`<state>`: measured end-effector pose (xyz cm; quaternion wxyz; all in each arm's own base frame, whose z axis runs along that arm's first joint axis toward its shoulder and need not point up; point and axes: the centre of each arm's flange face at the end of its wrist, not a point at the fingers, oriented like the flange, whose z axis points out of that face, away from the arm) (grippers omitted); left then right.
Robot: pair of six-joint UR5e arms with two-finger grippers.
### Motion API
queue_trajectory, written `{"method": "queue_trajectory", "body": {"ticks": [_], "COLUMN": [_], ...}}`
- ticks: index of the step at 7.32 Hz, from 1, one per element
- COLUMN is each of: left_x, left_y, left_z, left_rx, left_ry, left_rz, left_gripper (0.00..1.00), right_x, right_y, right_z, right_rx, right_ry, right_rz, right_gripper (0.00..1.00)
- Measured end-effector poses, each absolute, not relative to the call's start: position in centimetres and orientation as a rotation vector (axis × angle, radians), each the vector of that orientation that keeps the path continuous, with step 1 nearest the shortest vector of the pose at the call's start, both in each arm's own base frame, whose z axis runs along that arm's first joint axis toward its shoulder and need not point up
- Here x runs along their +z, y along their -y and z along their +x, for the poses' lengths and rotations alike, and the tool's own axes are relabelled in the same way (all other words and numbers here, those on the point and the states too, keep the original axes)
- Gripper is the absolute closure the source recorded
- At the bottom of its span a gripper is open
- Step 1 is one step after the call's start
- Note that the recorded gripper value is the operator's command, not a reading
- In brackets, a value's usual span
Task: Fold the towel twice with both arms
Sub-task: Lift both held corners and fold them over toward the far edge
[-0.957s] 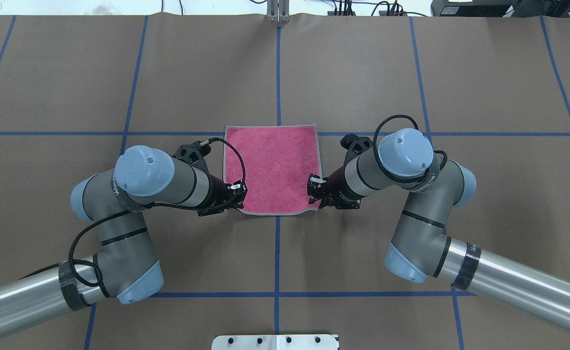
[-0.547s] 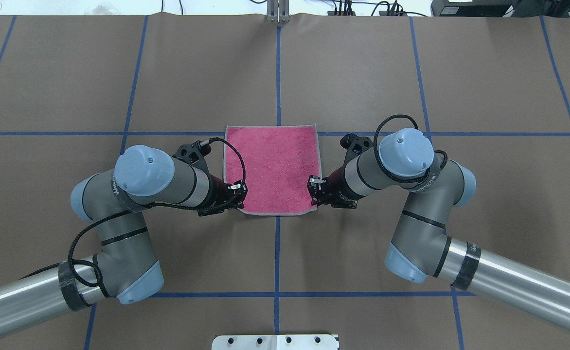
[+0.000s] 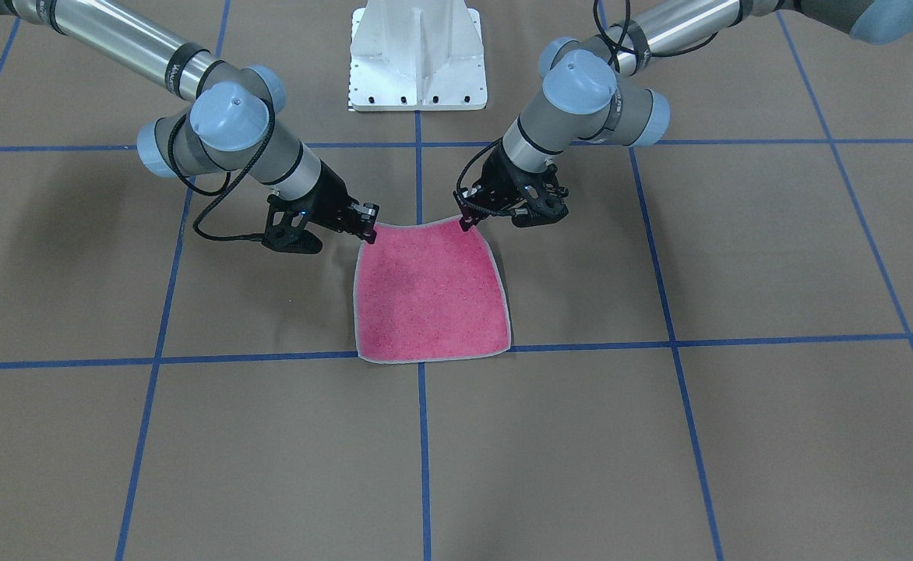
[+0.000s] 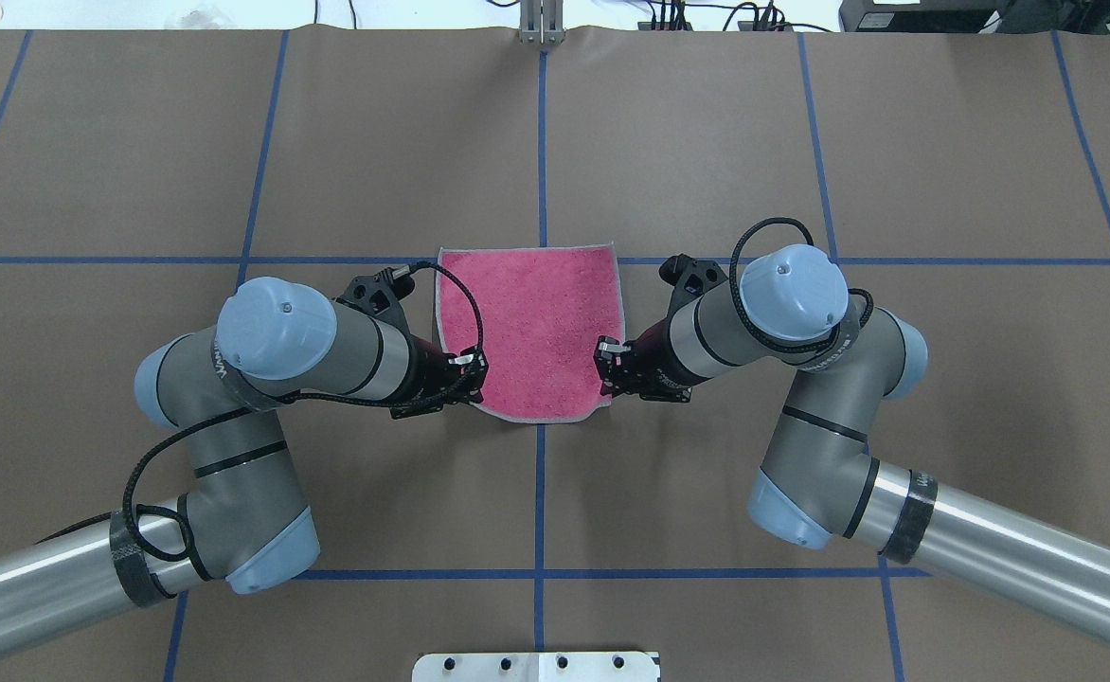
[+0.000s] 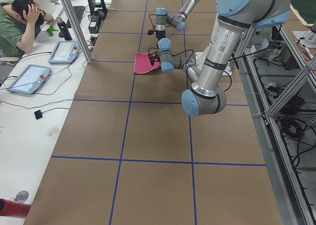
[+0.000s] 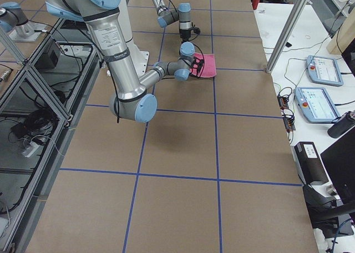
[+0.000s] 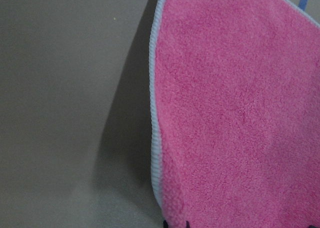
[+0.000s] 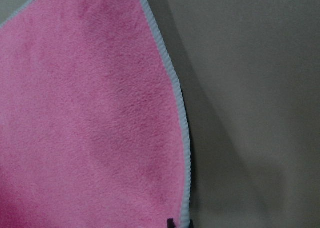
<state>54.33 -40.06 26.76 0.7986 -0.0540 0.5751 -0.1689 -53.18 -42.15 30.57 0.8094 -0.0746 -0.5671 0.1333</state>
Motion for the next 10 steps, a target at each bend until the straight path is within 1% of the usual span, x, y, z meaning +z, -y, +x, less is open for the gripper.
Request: {"method": "queue_trajectory", "body": {"ticks": [2,5,10], "left_x": [25.9,24.7,24.9], "left_y": [40.8,43.5,45.3], "left_z": [53.2,51.3,50.3], "left_rx": [-0.373,-0.414,-0.450], "left_ry": [-1.252,-1.268,-1.261], "left_rz": [-0.101,-0.070,-0.055], "left_gripper": [1.00,1.00,1.00], "right_x": [30.1,29.7,28.9], "right_y": [42.7,44.2,47.1], "right_z": [-52.3,-50.9,-48.9], "right_rx": [0.293,0.318,0.375], "right_ry": [1.239,1.270,1.285], "right_rz": [-0.144,-0.119,-0.070], "right_gripper": [1.00,1.00,1.00]}}
